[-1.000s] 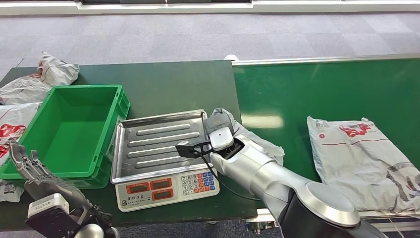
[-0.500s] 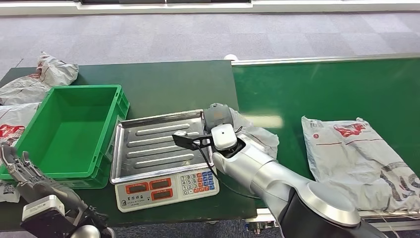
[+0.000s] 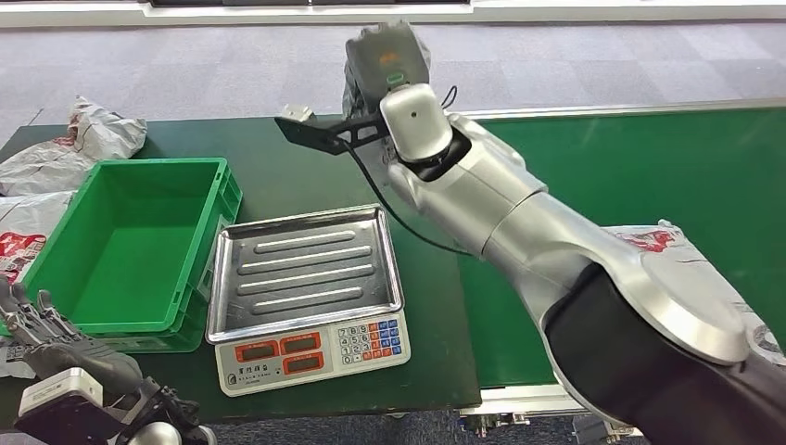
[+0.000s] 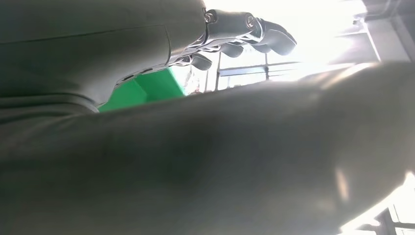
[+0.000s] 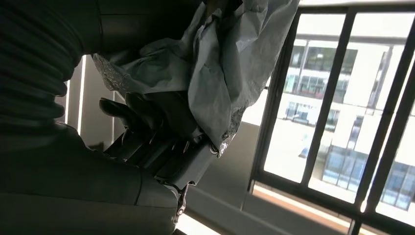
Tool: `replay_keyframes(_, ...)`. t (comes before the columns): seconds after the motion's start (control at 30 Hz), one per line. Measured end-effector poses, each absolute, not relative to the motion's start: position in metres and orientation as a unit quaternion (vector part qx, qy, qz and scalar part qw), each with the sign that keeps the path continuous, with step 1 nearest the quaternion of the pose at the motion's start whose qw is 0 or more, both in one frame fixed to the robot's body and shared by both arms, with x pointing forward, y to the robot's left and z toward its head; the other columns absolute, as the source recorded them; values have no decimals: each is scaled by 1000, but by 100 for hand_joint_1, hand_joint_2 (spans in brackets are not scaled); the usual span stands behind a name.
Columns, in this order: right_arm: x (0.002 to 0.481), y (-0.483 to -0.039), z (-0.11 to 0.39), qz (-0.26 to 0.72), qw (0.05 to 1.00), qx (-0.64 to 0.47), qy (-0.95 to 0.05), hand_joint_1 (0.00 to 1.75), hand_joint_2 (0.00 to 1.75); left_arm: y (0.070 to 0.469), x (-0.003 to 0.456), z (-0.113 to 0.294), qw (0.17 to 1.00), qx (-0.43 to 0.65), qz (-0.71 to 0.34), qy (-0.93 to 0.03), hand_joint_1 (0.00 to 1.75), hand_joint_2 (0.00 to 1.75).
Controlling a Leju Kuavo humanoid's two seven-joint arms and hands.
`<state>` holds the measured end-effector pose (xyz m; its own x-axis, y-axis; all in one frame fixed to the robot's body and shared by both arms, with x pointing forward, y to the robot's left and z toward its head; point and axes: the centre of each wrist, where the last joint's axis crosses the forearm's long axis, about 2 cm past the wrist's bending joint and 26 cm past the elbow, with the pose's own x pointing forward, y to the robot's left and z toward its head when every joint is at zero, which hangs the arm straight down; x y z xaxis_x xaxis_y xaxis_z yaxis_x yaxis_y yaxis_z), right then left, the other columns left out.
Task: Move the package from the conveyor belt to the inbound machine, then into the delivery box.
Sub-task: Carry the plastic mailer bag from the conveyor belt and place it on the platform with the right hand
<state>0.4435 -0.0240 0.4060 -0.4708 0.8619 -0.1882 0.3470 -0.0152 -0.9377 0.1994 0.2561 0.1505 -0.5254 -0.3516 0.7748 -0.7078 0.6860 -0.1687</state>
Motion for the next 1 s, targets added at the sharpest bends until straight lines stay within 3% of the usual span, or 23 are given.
replay_keyframes(0.13, 438, -18, 444, 551, 206, -456, -668, 175, 175, 256, 199, 150, 373, 312, 245, -838, 0, 0)
replay_keyframes(0.3, 413, 7, 445, 558, 177, -395, -708, 175, 175, 256, 200, 150, 373, 312, 245, -839, 0, 0)
replay_keyframes(0.67, 359, 48, 401, 599, 101, -274, -745, 175, 175, 258, 198, 153, 371, 307, 263, -836, 0, 0)
replay_keyframes(0.93, 336, 56, 332, 614, 147, -152, -761, 175, 175, 264, 195, 156, 364, 316, 271, -833, 0, 0)
replay_keyframes(0.97, 335, 55, 322, 613, 162, -138, -761, 171, 175, 264, 195, 156, 363, 319, 270, -833, 0, 0)
replay_keyframes(1.0, 334, 54, 311, 612, 179, -127, -760, 138, 175, 265, 194, 156, 362, 321, 270, -833, 0, 0)
